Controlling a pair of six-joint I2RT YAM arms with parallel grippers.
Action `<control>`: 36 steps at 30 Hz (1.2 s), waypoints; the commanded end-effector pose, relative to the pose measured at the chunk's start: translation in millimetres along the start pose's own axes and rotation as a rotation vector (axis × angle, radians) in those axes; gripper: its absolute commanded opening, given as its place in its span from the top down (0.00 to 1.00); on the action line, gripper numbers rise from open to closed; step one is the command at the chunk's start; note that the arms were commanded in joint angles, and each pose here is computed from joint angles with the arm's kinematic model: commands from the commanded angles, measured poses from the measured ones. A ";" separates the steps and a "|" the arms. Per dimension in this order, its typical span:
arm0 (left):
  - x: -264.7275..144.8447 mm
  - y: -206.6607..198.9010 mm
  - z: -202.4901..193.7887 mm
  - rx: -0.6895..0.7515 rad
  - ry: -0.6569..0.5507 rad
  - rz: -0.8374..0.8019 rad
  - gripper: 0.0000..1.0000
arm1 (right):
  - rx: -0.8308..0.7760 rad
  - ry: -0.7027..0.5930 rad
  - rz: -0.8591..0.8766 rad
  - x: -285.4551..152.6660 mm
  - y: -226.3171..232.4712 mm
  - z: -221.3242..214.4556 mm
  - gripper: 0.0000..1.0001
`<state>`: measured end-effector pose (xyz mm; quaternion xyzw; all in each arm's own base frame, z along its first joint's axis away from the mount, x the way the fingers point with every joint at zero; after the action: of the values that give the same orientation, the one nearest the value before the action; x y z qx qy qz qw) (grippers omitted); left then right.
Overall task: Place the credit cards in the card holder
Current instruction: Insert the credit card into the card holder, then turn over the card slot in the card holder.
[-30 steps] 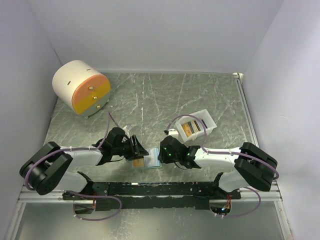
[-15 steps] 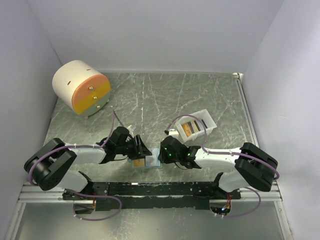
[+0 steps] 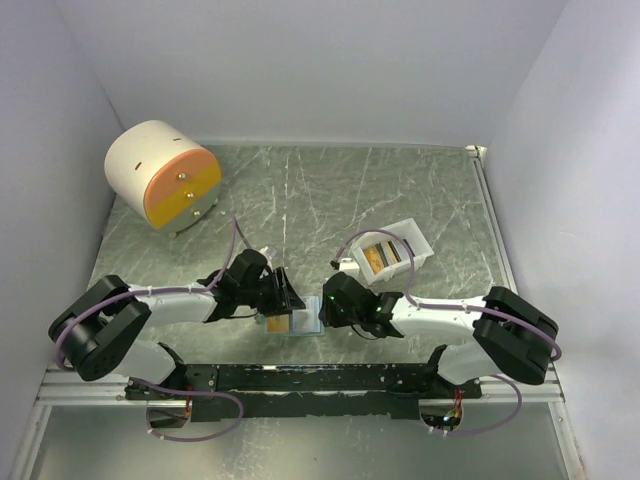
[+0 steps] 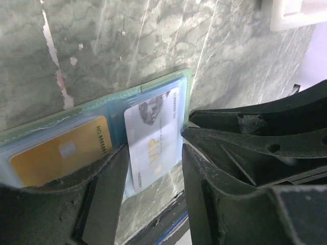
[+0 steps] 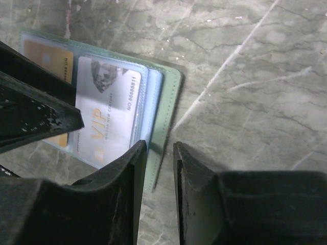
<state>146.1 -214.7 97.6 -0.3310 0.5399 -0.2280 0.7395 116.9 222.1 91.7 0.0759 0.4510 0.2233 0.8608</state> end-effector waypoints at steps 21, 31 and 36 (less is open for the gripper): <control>-61.1 27.1 28.9 0.045 -0.172 0.282 0.41 | 0.077 -0.060 0.163 -14.0 23.3 20.0 0.55; -61.0 44.9 19.3 0.031 -0.126 0.273 0.35 | 0.056 -0.009 0.123 4.1 25.3 17.1 0.55; -53.5 51.5 12.2 0.026 -0.084 0.225 0.38 | 0.056 0.016 0.115 10.3 24.5 13.0 0.54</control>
<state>141.1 -137.6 102.4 -0.2606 0.5342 -0.1083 0.7969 120.6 243.8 99.4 0.1176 0.4595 0.2601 0.8410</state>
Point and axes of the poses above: each gripper's point midway between its finger pads, its own x axis out along the fingers, its own y axis along the line the jaws close on, z = x × y, the point moved 10 cm from there along -x, back along the fingers, and after that the axes turned 3 degrees about -x, right-handed, at the moved point
